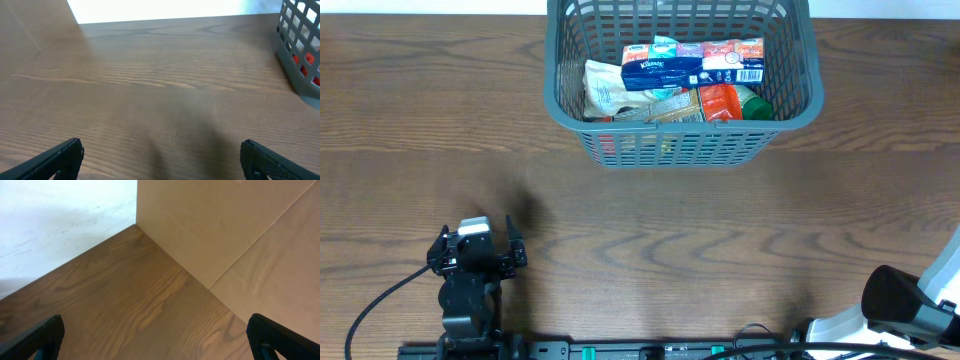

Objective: Pack container

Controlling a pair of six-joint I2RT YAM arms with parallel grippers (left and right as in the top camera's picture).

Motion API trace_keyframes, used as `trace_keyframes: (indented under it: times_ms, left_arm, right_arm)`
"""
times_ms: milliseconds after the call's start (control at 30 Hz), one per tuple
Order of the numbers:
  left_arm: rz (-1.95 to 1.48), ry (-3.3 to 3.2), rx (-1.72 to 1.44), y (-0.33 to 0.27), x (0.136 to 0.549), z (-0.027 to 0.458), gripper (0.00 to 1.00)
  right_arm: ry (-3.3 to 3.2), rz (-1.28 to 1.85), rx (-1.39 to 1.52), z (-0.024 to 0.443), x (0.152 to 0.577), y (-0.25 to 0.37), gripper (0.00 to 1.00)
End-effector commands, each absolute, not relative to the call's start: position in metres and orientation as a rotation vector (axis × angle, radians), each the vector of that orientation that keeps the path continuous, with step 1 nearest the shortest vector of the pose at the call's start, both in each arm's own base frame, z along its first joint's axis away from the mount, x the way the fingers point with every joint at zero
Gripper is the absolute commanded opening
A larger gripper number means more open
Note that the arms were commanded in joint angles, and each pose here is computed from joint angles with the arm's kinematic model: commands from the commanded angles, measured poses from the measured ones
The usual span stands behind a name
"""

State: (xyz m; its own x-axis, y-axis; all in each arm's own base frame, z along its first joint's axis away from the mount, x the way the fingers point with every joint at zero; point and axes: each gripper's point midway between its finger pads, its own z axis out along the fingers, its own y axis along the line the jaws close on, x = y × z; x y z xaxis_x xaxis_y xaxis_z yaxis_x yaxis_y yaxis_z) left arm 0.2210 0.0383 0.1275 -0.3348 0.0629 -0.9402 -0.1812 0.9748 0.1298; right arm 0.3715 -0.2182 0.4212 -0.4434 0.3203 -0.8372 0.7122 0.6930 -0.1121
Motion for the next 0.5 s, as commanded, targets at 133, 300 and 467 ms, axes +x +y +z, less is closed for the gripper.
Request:
trace_keyframes:
  times_ms: [133, 300, 467]
  left_arm:
    - [0.262, 1.914, -0.066, 0.0380, 0.2210, 0.1186, 0.99]
    - [0.262, 1.914, -0.066, 0.0380, 0.2210, 0.1186, 0.99]
    - [0.262, 1.914, -0.066, 0.0380, 0.2210, 0.1186, 0.99]
  right_arm:
    - [2.033, -0.581, 0.813, 0.4228, 0.3684, -0.2201, 0.99]
    - [2.033, -0.581, 0.813, 0.4228, 0.3684, -0.2201, 0.99]
    - [2.023, -0.580, 0.812, 0.4278, 0.3635, -0.2180, 0.99]
